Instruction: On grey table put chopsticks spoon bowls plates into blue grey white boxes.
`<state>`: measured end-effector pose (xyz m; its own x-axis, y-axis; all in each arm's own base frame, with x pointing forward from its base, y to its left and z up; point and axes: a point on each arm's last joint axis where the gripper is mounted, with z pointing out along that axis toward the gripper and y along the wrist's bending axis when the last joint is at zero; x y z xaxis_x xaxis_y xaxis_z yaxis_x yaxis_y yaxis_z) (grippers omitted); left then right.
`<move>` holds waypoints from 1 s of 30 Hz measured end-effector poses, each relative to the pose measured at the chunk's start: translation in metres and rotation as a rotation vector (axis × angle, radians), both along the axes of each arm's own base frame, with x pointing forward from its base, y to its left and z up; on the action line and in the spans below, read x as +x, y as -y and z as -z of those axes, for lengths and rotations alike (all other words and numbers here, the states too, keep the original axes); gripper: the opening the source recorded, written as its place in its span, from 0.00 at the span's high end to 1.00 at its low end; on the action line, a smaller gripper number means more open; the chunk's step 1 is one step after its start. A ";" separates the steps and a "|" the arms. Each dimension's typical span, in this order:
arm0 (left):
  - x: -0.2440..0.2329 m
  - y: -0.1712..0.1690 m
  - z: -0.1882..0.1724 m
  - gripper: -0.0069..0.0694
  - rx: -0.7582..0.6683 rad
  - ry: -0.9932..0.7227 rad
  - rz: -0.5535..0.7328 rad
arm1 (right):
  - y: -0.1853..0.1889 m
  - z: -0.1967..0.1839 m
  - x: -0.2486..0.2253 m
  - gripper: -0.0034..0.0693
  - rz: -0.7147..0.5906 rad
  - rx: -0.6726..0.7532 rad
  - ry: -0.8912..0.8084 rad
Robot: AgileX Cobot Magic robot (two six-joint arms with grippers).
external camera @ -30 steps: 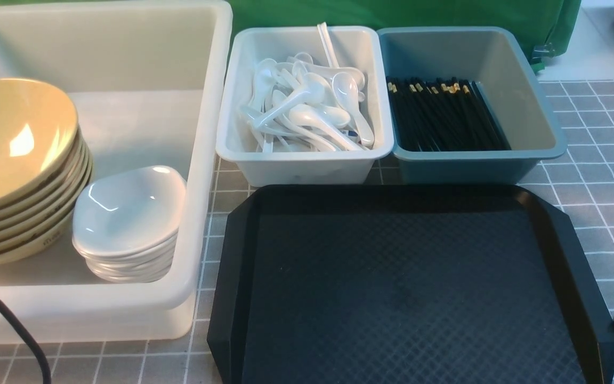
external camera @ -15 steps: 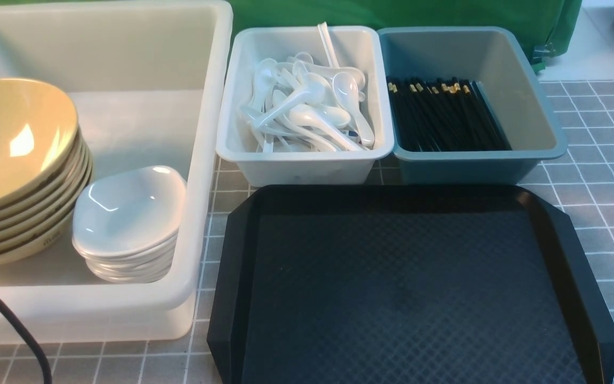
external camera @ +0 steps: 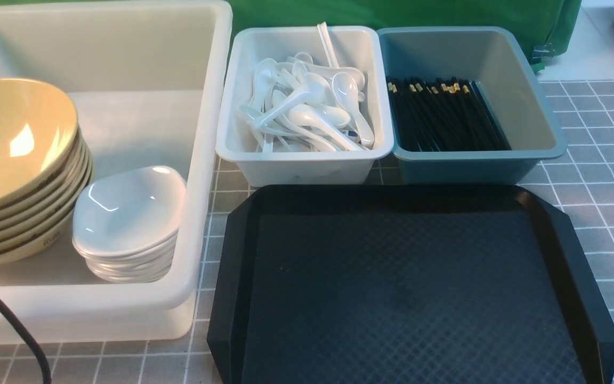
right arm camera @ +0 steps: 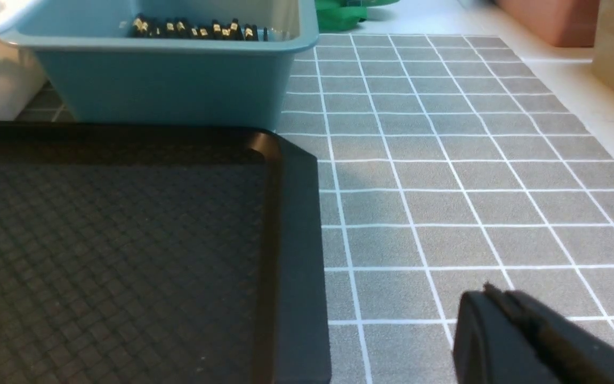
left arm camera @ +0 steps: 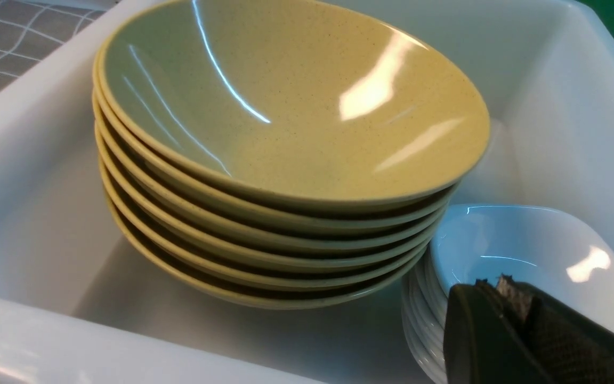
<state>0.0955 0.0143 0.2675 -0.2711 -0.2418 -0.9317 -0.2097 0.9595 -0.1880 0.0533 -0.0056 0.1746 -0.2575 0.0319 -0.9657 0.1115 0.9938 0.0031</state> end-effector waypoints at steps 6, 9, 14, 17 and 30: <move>0.000 0.001 0.000 0.92 0.000 0.000 0.010 | 0.000 0.000 0.000 0.91 0.000 0.000 0.000; -0.001 0.005 0.003 0.92 0.001 0.010 0.049 | 0.000 0.000 0.000 0.91 0.000 0.000 0.000; -0.015 0.008 0.035 0.92 0.010 0.048 0.077 | 0.000 0.000 0.000 0.90 -0.004 -0.014 -0.002; -0.026 0.009 0.060 0.92 0.000 0.066 0.075 | 0.000 0.000 0.000 0.90 -0.004 -0.014 -0.002; -0.042 0.010 0.091 0.92 0.067 0.057 0.104 | 0.000 0.000 0.000 0.89 -0.003 -0.015 -0.001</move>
<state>0.0536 0.0046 0.1762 -0.2376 -0.1517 -0.9594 -0.0994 0.9863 -0.1313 0.0533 -0.0056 0.1746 -0.2586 0.0166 -0.9658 0.1086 0.9940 -0.0120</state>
